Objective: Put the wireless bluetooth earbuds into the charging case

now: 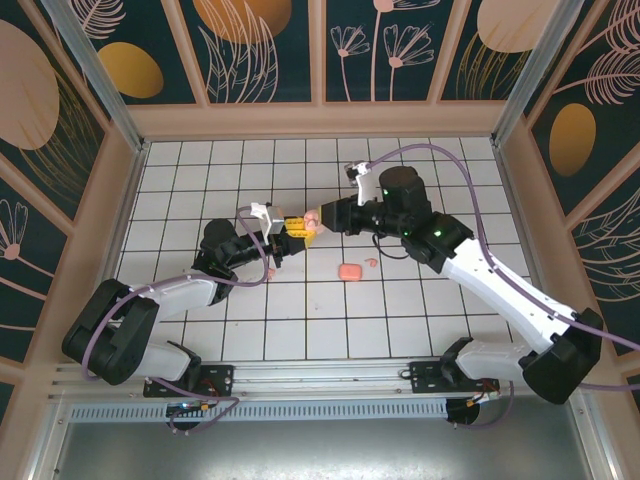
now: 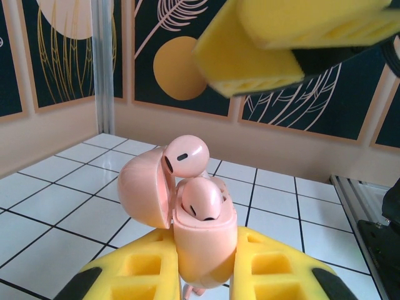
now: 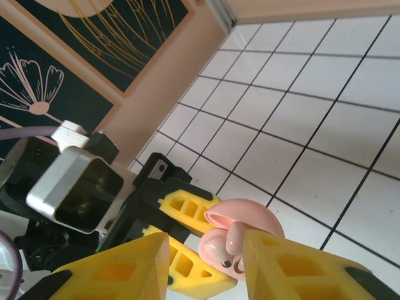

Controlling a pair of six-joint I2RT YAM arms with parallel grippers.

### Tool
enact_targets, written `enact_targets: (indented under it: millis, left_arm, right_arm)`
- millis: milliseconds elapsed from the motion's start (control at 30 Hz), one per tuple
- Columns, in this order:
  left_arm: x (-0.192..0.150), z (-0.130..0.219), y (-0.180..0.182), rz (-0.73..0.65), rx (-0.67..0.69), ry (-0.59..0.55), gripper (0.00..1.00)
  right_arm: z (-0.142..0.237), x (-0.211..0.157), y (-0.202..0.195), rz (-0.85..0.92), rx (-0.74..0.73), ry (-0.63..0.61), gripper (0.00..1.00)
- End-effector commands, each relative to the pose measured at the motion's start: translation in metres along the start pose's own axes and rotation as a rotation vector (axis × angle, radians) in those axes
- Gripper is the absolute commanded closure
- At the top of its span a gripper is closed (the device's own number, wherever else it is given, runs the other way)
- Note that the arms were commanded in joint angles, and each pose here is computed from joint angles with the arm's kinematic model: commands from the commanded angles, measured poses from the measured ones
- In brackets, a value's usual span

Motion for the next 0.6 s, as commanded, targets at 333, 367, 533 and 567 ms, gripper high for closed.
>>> enact_targets:
  millis: [333,367,533,567]
  left_arm:
    - [0.018,-0.004,-0.004,-0.065,-0.035,-0.062,0.89]
    - [0.018,-0.004,-0.004,-0.066,-0.035,-0.063,0.89]
    - [0.019,-0.004,-0.004,-0.068,-0.039,-0.065,0.89]
    - [0.019,-0.004,-0.005,-0.068,-0.039,-0.065,0.89]
  right_arm:
    - [-0.014,-0.002,-0.005,-0.02,0.023,0.06,0.65]
    - [-0.014,-0.002,-0.005,-0.02,0.021,0.061,0.65]
    - [-0.016,-0.005,-0.008,-0.025,0.01,0.068,0.65]
    - [-0.016,-0.005,-0.009,-0.026,0.006,0.07,0.65]
Point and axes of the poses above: each hand's point on the last joint's axis, 136 mm out from that joint toward the fingers, its own z axis back along the fingers, its own y axis along the line the jaws close on, x = y × z, the point moved 10 cm from there along z, back along the fingers
